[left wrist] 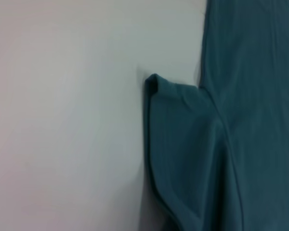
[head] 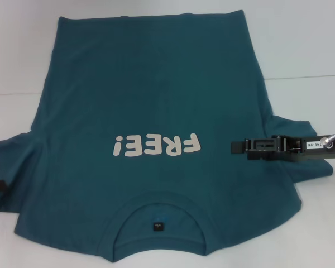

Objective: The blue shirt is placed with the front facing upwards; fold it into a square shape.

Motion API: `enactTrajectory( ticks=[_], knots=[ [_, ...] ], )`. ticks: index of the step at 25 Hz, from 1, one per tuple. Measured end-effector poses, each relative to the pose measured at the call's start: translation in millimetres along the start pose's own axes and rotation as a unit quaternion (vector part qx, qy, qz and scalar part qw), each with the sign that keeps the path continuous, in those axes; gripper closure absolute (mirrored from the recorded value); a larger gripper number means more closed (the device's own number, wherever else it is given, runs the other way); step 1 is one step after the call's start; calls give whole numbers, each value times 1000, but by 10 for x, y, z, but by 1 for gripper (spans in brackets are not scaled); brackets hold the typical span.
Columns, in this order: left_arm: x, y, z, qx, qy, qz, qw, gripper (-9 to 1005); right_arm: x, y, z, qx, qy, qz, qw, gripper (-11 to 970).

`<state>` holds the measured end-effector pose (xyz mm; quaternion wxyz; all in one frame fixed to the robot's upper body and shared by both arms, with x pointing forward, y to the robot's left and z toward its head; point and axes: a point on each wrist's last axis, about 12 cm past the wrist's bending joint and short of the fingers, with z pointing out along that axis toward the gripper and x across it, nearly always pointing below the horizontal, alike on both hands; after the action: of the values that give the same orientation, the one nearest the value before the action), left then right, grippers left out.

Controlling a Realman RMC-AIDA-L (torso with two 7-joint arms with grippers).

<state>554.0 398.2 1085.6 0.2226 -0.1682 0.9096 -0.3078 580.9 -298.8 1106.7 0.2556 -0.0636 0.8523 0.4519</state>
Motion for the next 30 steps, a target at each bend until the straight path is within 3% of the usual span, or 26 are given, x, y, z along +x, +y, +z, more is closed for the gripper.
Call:
enactTrajectory(
  ticks=[20,30],
  knots=[
    [-19,-18,18,-7,4,14,1000,946,2,-4,-4,0,-2,3,1000,48],
    [-96,16,-82,21,-31,4,999,948,3,-4,-4,0,-2,4,1000,48]
  ],
)
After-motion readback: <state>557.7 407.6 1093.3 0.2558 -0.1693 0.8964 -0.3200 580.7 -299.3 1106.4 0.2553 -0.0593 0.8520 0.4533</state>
